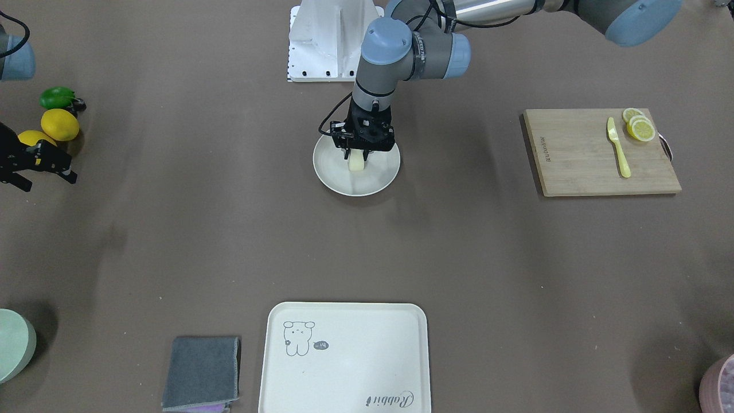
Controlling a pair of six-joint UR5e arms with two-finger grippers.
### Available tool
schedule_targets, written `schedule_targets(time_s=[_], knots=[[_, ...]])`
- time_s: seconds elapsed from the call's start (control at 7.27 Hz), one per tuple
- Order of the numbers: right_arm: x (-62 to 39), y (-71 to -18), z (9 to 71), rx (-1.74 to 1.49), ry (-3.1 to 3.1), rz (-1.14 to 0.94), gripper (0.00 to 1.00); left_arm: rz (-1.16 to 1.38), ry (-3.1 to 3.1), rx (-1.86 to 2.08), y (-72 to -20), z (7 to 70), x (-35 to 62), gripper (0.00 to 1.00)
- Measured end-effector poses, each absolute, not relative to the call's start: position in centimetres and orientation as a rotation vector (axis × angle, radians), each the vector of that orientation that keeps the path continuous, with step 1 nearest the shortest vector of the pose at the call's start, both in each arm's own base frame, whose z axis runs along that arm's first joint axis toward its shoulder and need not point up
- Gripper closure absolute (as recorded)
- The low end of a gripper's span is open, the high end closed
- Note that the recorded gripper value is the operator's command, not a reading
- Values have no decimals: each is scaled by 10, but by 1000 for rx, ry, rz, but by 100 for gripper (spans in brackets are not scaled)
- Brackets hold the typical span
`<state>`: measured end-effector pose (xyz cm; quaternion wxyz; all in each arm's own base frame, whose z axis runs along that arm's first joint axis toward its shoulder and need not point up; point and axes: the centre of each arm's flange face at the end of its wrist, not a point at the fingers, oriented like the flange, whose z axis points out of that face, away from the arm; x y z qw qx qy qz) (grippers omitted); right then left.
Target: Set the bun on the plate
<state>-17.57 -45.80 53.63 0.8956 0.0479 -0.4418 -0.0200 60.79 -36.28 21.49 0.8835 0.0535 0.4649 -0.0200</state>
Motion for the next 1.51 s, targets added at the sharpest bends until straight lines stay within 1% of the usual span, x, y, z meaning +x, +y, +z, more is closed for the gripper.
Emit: schedule_targets(time_s=[0.14,0.41,0.55,0.83,1.1,1.24,1.51], knots=[[-176,-458,537,98,-916,-41,0,-44,969,117,-363,214,607,3],[-173,-458,535,102,-918,-38,0,-71,976,164,-372,206,595,2],[-170,-460,534,107,-919,-35,0,-91,969,188,-391,209,574,2],[-152,-466,542,128,-913,-53,0,-39,913,224,-440,245,497,3],[-113,-467,578,146,-892,-91,0,85,872,183,-491,320,368,2],[-93,-465,600,153,-878,-108,0,127,868,150,-505,370,298,2],[-57,-465,636,167,-865,-134,0,250,805,174,-507,473,171,2]])
